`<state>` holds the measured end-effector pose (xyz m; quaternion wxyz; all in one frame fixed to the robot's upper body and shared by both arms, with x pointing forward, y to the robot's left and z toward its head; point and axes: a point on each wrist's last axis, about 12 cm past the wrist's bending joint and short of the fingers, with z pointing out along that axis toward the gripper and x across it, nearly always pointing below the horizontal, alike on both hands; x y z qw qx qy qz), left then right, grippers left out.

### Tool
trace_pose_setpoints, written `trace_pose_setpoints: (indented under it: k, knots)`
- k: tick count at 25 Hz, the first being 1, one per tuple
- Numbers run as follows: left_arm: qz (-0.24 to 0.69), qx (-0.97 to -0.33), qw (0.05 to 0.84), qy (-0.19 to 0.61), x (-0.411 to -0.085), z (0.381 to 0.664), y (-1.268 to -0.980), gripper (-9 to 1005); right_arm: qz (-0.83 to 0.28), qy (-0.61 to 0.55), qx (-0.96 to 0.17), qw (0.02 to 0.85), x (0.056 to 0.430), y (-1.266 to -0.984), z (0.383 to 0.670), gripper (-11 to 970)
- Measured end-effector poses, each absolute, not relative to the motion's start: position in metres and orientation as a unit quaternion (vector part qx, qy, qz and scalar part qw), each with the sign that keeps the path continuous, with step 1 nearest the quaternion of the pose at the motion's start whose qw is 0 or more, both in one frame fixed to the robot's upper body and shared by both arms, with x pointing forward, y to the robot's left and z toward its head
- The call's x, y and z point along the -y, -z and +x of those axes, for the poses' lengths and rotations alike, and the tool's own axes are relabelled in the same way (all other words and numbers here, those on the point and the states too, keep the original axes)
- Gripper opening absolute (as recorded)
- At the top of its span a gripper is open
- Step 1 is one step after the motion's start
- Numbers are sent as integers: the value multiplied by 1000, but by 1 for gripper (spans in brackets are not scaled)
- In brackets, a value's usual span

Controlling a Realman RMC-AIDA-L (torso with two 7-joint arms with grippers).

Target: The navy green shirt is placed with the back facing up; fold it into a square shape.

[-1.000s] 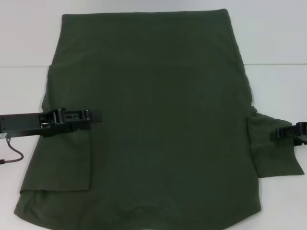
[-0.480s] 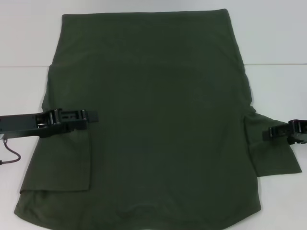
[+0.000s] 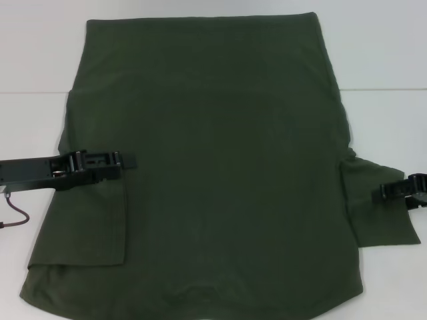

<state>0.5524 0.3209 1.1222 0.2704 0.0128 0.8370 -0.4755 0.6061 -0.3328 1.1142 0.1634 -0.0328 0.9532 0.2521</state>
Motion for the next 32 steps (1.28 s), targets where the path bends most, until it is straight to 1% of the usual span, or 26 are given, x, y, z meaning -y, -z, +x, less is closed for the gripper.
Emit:
trace_pose_setpoints:
  k: [9,22,32]
  knots:
    - [10,-835,273,478,-322,552,-1122,619,-35,-259,-953,150,332,-1112,600,810]
    - [4,-831,275,484,-321,550,-1121,619,-36,-242,-953,180,331,-1115,611,806]
    - [-1,-831,275,484,-323,549,-1121,619,-36,-256,-952,162,329,-1117,607,803]
